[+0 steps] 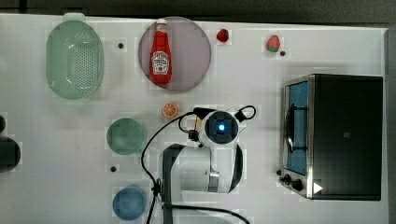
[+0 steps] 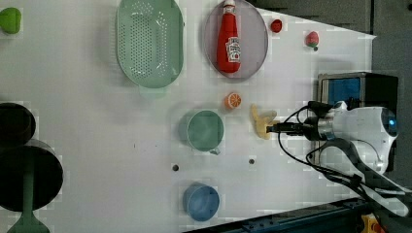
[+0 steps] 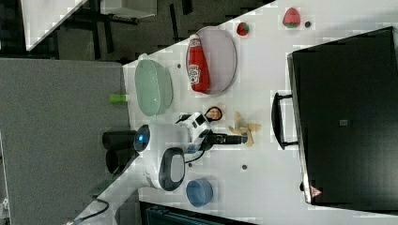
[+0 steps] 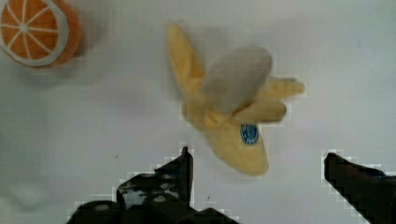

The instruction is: Pick Banana and place it in mug.

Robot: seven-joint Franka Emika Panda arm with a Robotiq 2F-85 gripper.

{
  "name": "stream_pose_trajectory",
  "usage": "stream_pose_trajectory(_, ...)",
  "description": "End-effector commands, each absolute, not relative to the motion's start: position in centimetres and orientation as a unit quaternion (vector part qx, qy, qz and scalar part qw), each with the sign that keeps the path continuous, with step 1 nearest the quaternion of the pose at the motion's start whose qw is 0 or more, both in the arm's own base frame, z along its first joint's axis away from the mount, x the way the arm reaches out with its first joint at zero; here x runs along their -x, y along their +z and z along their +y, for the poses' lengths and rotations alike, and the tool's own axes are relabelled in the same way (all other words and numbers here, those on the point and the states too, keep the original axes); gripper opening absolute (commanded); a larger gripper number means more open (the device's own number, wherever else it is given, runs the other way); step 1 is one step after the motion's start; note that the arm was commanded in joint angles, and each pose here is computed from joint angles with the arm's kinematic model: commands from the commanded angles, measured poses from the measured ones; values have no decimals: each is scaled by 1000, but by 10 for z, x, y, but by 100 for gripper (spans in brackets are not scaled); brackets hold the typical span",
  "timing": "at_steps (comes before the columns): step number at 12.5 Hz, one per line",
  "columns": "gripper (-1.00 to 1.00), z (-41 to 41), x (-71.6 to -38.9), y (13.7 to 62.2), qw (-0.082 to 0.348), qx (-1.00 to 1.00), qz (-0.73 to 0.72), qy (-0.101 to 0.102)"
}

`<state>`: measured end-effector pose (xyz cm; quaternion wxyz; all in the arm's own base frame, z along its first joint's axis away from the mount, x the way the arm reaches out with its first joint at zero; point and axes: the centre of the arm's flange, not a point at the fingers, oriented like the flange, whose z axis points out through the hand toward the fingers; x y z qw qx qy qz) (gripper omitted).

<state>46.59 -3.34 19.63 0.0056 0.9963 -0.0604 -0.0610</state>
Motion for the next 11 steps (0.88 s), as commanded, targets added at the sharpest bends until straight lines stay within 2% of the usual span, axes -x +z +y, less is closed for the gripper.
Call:
stream_pose_trajectory(1, 100, -41, -474, 184, 7, -999, -14, -32)
stream_pose_trajectory(5, 100, -36, -466, 148, 7, -999, -10, -44)
stream_pose_trajectory(6, 93, -33, -468, 146, 6, -999, -7, -41)
stream_pose_trajectory(7, 65, -33, -466, 144, 6, -999, -8, -37)
stream_pose_trajectory(11, -25, -32, -470, 158, 6, -1000, -9, -18)
